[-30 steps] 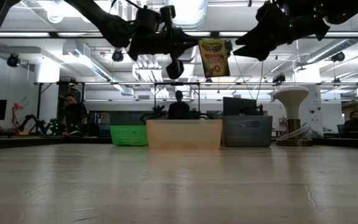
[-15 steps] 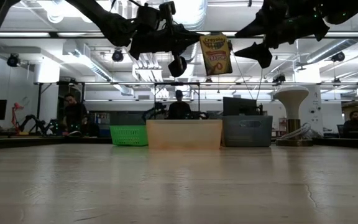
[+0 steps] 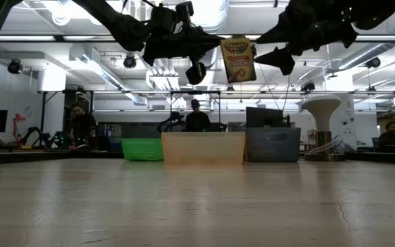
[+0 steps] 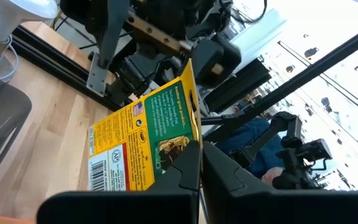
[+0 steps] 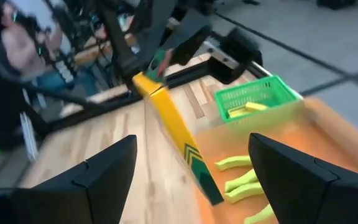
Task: Pick & Place School Supplies
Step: Put the yellow crayon box into the black bin
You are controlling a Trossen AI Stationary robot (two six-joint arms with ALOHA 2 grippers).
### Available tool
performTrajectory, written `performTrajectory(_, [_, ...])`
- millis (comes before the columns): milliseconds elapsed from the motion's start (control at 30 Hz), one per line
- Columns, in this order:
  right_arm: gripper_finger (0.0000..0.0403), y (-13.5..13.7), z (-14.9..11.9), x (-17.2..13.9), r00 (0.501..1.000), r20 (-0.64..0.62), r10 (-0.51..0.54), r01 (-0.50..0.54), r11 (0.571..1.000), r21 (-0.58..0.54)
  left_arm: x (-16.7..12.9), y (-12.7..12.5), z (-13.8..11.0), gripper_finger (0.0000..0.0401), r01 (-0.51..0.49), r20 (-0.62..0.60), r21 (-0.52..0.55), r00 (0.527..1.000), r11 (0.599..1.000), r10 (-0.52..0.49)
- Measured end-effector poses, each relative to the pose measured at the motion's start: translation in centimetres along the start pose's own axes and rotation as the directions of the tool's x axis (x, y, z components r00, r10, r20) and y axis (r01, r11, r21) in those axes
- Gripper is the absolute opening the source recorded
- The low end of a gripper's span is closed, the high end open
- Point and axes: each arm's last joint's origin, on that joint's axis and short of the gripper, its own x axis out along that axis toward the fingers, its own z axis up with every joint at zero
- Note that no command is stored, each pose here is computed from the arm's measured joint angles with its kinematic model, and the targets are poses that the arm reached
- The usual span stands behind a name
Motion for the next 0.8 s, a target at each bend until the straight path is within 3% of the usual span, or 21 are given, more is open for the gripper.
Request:
performTrajectory(200, [0.0283,0.0,-0.6,1.9,0.999,-0.024,0.040,-0.043,0.989,-0.145,0.0,0.0,0.0,0.0003,0.002,-0.002,0.000,1.000,1.000,-0.002])
performTrajectory(800, [0.0219,-1.3,-1.1,4.5,0.997,0.007,0.072,-0.070,0.981,-0.181,0.0,0.0,0.0,0.0004,0.002,-0.002,0.000,1.000,1.000,-0.002])
